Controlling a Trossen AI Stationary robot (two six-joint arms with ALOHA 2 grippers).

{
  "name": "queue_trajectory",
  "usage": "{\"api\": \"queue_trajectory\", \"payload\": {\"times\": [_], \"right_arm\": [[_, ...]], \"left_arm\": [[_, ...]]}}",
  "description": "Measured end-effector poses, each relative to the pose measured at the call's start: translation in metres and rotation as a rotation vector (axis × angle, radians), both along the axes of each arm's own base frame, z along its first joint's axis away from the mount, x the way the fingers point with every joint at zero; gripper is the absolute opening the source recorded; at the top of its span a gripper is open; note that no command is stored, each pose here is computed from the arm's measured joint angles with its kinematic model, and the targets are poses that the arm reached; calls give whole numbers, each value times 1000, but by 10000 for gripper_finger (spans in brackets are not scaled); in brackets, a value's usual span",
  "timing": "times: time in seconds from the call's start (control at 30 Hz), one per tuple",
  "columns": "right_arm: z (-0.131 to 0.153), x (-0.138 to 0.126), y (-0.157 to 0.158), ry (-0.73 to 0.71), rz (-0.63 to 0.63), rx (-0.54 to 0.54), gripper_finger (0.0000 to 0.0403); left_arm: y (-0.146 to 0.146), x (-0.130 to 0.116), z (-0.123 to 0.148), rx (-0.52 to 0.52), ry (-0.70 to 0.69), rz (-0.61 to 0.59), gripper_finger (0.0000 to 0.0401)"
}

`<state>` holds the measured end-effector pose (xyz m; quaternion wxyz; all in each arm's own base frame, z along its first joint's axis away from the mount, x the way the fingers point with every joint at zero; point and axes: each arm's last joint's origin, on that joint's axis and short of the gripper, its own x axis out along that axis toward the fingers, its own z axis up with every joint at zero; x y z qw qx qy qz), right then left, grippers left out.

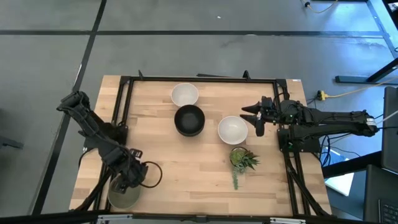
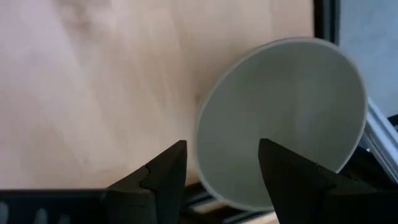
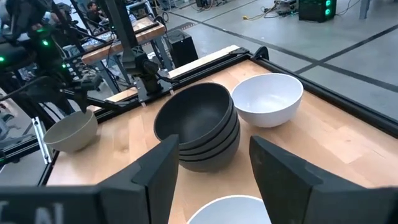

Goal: Nest bowls inside each other
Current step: Stack the gray bowl on top of the black bowl

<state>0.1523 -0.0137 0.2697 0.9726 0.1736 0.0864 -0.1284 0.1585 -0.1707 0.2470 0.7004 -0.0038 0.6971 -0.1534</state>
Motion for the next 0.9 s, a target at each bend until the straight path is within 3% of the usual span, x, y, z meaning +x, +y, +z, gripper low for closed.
{"api": "queue_trajectory", "payload": {"times": [0.23, 0.6, 0.9], "right_arm": [[3, 1, 0, -27, 1, -4, 198], [3, 1, 0, -30, 8, -2, 198], [3, 1, 0, -30, 8, -2, 198]], "left_arm": [[-4, 0, -21, -28, -57, -5, 193], [3, -6, -44, 1, -8, 35, 187], [6, -9, -56, -2, 19, 91, 114]]}}
